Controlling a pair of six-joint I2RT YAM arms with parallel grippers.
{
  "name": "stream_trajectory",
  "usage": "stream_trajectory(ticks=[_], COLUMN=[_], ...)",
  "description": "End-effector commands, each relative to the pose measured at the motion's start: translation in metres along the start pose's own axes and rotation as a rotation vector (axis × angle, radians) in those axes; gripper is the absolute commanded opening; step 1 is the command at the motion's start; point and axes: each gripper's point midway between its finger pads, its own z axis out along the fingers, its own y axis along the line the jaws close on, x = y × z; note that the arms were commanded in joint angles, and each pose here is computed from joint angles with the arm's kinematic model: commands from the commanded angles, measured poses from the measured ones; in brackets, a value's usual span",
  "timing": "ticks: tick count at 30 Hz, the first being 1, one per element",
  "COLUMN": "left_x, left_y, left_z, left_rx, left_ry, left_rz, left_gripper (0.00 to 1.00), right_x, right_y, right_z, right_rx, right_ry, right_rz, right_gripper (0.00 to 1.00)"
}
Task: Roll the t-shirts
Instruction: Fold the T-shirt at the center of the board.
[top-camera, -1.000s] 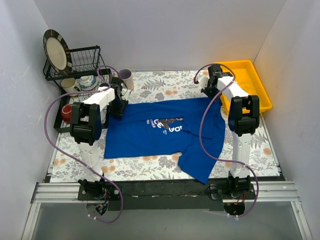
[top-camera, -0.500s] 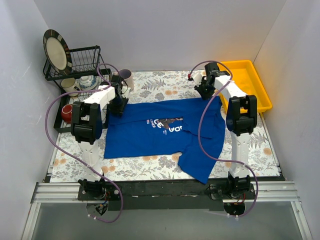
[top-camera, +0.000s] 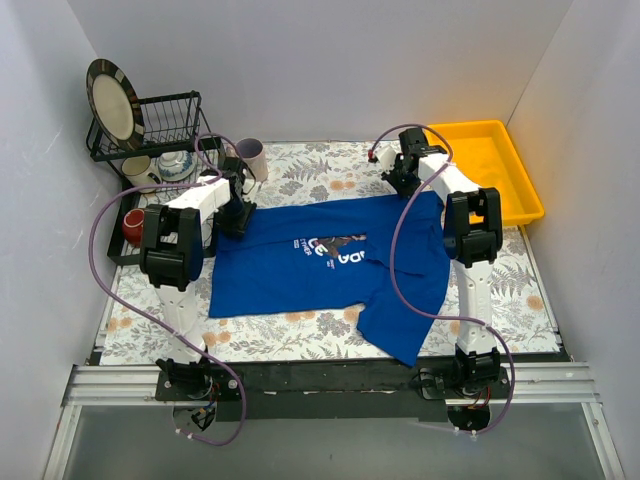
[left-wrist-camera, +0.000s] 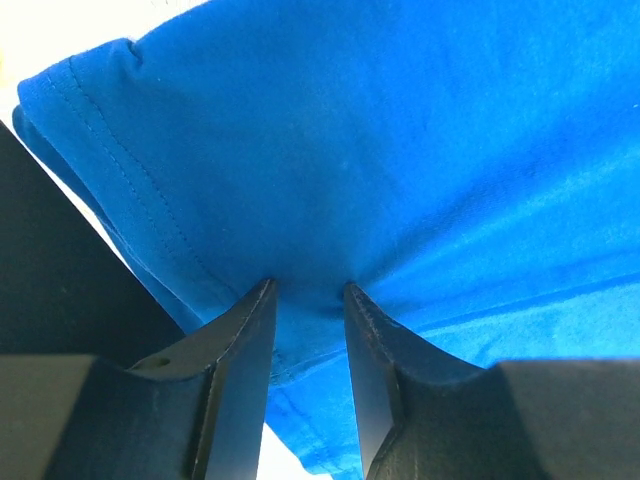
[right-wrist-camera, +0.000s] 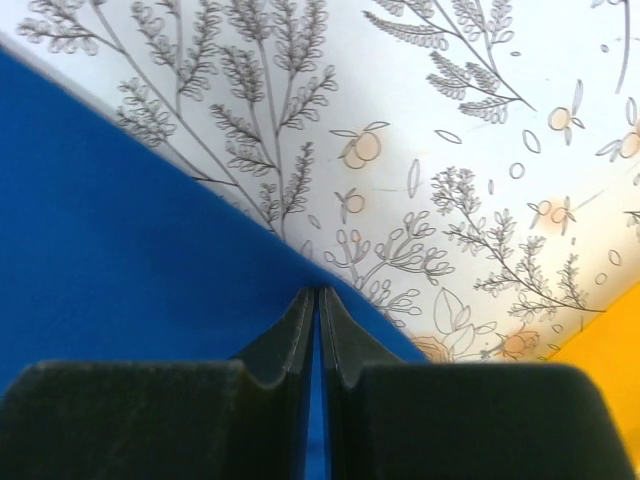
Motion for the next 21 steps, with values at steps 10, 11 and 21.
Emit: stream_trajectory(ticks=[10,11,21], left_x=[0.001,-0.012,-0.057], left_y=[0.004,0.006,0.02], left_z=[-0.037,-0.047,-0.047], left_rx=[0.018,0.021,-0.029], left_ry=[-0.022,-0.055,-0.144], left_rz=[0.048,0.046,0.068], left_gripper=[0.38,0.38,0.39], right_x=[-0.003,-0.012,-0.021], right_y=[-0.019,-0.021,-0.017], right_z=[-0.003,-0.012,-0.06], right_rx=[0.059,0.061,0.071], right_ry=[-0.008,-0.036,-0.085], right_rz=[0.038,0.035,-0.057], right_gripper=[0.15,0.16,0.25])
